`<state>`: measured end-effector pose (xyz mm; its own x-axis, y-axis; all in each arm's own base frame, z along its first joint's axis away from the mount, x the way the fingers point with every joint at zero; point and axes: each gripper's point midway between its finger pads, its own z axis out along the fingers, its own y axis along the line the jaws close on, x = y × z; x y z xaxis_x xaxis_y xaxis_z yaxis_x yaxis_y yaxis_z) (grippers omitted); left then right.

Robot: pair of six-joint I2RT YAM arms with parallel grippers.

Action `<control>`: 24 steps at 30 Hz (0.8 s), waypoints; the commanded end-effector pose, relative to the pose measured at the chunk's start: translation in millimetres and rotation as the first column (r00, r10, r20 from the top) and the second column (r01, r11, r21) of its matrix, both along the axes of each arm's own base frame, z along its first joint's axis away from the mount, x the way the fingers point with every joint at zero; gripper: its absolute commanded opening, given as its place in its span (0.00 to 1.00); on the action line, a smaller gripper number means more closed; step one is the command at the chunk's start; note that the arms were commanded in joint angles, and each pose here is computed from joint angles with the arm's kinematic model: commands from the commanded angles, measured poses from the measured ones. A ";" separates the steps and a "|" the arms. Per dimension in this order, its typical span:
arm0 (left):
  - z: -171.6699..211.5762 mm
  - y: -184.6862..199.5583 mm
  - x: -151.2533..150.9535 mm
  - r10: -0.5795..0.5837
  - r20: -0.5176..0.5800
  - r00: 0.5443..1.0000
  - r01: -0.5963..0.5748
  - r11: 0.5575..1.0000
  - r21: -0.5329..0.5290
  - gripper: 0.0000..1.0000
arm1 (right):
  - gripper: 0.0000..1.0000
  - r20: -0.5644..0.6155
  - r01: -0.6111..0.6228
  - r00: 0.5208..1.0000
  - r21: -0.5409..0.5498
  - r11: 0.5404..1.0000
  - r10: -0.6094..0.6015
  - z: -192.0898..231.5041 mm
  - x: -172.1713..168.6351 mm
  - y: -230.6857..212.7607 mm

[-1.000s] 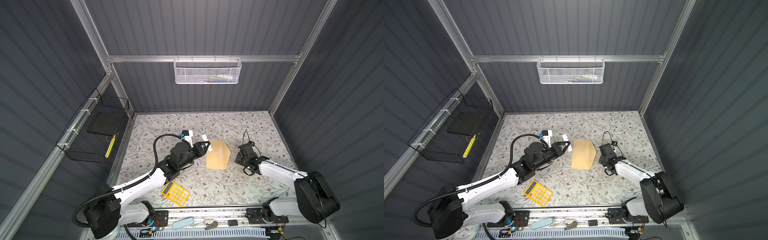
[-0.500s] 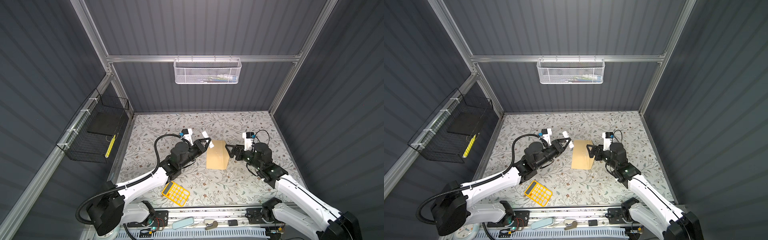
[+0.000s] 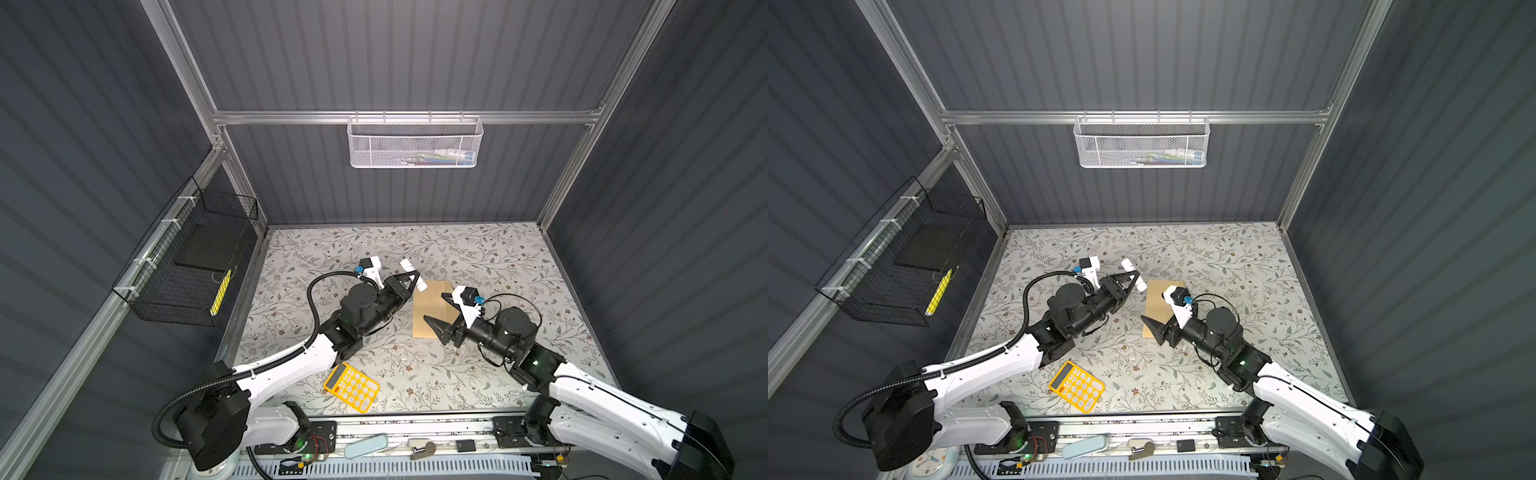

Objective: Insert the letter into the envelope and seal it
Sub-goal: 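Move the right gripper to the glue stick base and close on it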

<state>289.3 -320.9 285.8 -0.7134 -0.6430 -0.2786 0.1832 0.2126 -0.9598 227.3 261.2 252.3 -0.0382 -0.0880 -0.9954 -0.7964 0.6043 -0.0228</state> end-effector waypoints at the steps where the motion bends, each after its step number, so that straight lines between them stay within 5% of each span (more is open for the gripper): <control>1: 11.9 -1.8 3.1 0.010 0.012 1.000 -0.009 0.999 -0.043 0.05 | 0.82 0.162 0.058 0.986 -0.048 0.997 -0.049 25.1 10.6 2.3; 15: 6.8 -3.0 1.9 0.001 -0.007 1.000 -0.001 0.999 -0.036 0.04 | 0.77 0.208 0.097 0.975 -0.083 0.992 -0.078 26.4 27.6 12.4; 24: 3.5 -2.7 0.7 -0.003 -0.018 1.000 0.003 1.000 -0.029 0.03 | 0.63 0.234 0.112 0.968 -0.095 0.989 -0.087 28.5 39.2 21.4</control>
<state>290.1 -322.0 282.8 -0.7195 -0.6465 -0.2537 0.1604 0.2007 -0.9664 262.4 279.3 258.0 0.1235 -0.2383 -0.9633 -0.7187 0.6479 -0.2525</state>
